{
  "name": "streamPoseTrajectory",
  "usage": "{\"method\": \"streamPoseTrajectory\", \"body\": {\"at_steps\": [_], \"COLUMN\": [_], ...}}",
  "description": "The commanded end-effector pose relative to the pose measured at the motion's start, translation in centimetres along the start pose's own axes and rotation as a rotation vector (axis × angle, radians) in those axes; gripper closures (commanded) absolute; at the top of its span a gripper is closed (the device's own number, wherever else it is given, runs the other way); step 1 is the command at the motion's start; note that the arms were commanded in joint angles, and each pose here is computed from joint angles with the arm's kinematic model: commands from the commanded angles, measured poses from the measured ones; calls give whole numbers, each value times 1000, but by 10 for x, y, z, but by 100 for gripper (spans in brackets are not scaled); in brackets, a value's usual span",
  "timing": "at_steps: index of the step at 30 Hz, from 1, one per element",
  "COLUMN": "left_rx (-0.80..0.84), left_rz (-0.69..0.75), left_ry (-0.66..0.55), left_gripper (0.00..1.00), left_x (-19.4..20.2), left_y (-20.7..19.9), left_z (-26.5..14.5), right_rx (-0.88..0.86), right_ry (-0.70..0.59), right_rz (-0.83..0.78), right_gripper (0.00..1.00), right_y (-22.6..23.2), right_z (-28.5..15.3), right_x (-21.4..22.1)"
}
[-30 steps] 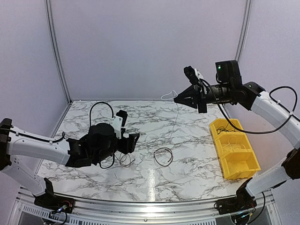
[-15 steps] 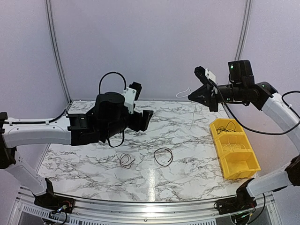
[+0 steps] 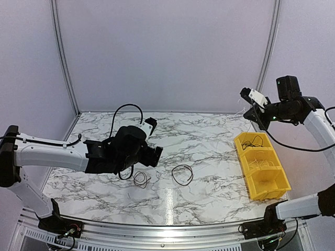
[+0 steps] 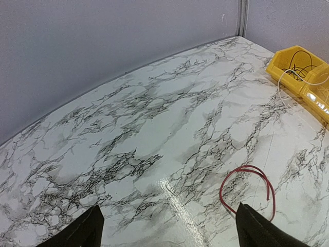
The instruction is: Untangle the cables
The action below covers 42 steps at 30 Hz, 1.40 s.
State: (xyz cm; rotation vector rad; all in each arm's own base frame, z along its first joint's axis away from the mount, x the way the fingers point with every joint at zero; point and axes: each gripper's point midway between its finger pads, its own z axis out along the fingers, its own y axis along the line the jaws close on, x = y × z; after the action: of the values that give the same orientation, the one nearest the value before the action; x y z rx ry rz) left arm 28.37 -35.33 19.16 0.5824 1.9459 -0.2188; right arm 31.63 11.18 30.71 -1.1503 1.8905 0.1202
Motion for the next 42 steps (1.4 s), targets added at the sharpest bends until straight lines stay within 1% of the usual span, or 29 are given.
{"method": "streamPoseTrajectory", "body": {"at_steps": [1, 7, 10, 13, 19, 24, 26, 29, 36, 38, 42], "left_rx": [16, -13, -13, -13, -15, -9, -13, -9, -9, 1, -1], "left_rz": [-47, -43, -48, -46, -47, -44, -42, -43, -40, -43, -35], "left_ry": [-40, -62, -74, -75, -78, -79, -77, -76, -79, -82, -82], "left_gripper": [9, 9, 9, 9, 9, 9, 9, 9, 9, 9, 9], "left_x": [-23, -33, -37, -37, -38, -37, -36, -36, -37, -38, -38], "left_y": [-1, 7, 9, 9, 9, 7, 7, 6, 5, 3, 3], "left_z": [-15, -23, -28, -28, -29, -30, -29, -29, -31, -32, -33], "right_rx": [113, 219, 248, 269, 314, 417, 443, 441, 370, 348, 299], "right_ry": [139, 313, 376, 408, 378, 256, 224, 251, 380, 442, 485], "right_rz": [-62, -91, -105, -113, -111, -104, -107, -114, -120, -120, -117], "right_gripper": [100, 100, 100, 100, 100, 100, 100, 100, 100, 100, 100], "right_y": [-15, -37, -42, -47, -54, -68, -69, -66, -45, -39, -31], "right_z": [-32, -63, -75, -85, -103, -128, -135, -133, -108, -97, -76], "right_x": [30, 66, 79, 81, 61, 22, 13, 22, 73, 96, 121]}}
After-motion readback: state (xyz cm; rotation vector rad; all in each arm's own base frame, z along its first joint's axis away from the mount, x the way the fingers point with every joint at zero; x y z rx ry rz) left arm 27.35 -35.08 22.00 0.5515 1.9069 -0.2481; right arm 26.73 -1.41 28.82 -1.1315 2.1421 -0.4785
